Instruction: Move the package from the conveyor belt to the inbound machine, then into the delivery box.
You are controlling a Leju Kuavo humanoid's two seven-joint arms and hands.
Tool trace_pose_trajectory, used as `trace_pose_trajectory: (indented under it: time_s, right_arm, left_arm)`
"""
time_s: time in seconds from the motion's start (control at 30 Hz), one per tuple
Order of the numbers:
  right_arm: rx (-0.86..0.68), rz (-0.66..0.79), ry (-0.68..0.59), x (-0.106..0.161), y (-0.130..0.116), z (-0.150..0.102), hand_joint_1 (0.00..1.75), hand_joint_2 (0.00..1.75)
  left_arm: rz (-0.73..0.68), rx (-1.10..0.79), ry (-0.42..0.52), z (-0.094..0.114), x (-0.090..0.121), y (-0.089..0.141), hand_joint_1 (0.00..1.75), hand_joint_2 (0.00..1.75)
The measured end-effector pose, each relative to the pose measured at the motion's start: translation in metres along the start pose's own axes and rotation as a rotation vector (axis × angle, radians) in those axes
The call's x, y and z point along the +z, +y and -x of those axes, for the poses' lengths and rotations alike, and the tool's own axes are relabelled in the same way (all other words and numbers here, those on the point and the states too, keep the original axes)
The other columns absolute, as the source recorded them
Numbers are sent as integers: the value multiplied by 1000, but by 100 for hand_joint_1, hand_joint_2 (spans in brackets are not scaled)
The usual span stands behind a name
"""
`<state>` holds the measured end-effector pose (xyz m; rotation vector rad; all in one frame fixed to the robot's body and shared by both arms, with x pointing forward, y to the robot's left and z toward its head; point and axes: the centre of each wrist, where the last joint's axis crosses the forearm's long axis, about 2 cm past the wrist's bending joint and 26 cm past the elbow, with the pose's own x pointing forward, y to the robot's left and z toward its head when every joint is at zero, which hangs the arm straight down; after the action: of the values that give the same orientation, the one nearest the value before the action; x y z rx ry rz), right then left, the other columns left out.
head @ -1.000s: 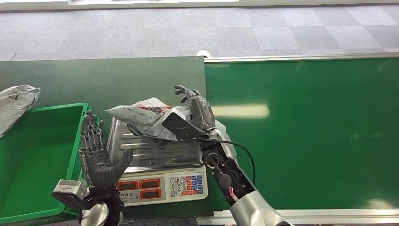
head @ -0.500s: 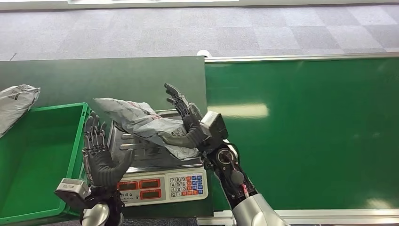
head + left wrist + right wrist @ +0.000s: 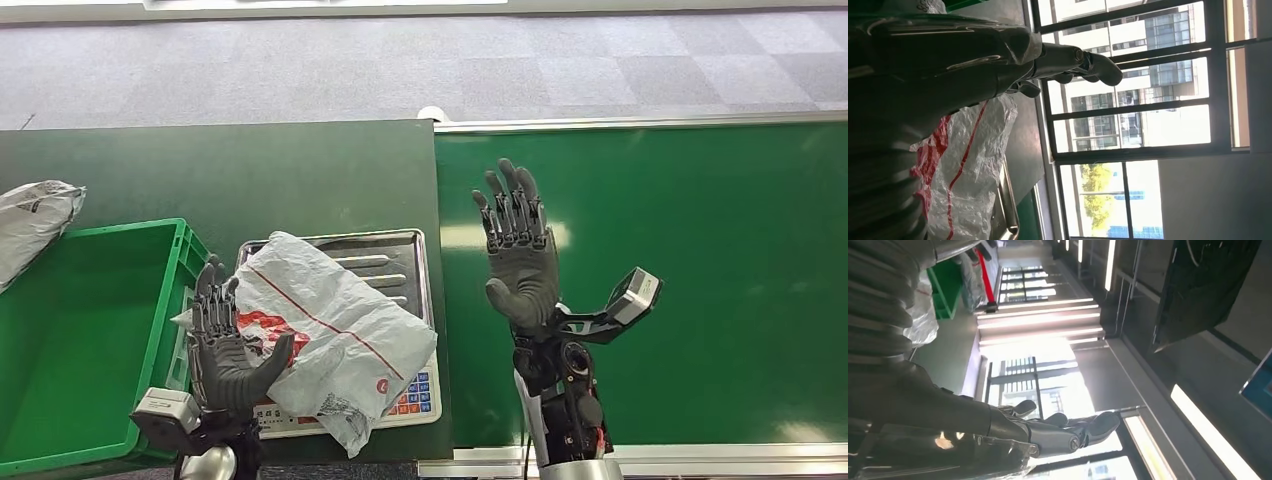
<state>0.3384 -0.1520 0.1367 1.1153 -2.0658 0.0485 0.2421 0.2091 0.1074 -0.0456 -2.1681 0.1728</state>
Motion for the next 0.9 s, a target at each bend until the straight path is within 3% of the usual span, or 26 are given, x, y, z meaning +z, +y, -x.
trace_pose_trajectory:
  time_s: [0.1,0.27,0.43,0.6,0.9]
  right_arm:
    - [82,82,32,31,-7,-7,0,175]
    - [183,235,109,104,-6,-20,0,175]
    - [218,318,146,144,3,-29,0,175]
    - [198,338,161,158,11,-29,0,175]
    - [132,328,122,155,16,-26,0,175]
  left_arm:
    - [18,-20,11,1,5,1,0,175]
    - [99,-99,60,9,18,3,0,175]
    - [186,-317,182,16,30,6,0,175]
    - [220,-549,281,15,41,13,0,175]
    - [126,-1016,235,10,22,3,0,175]
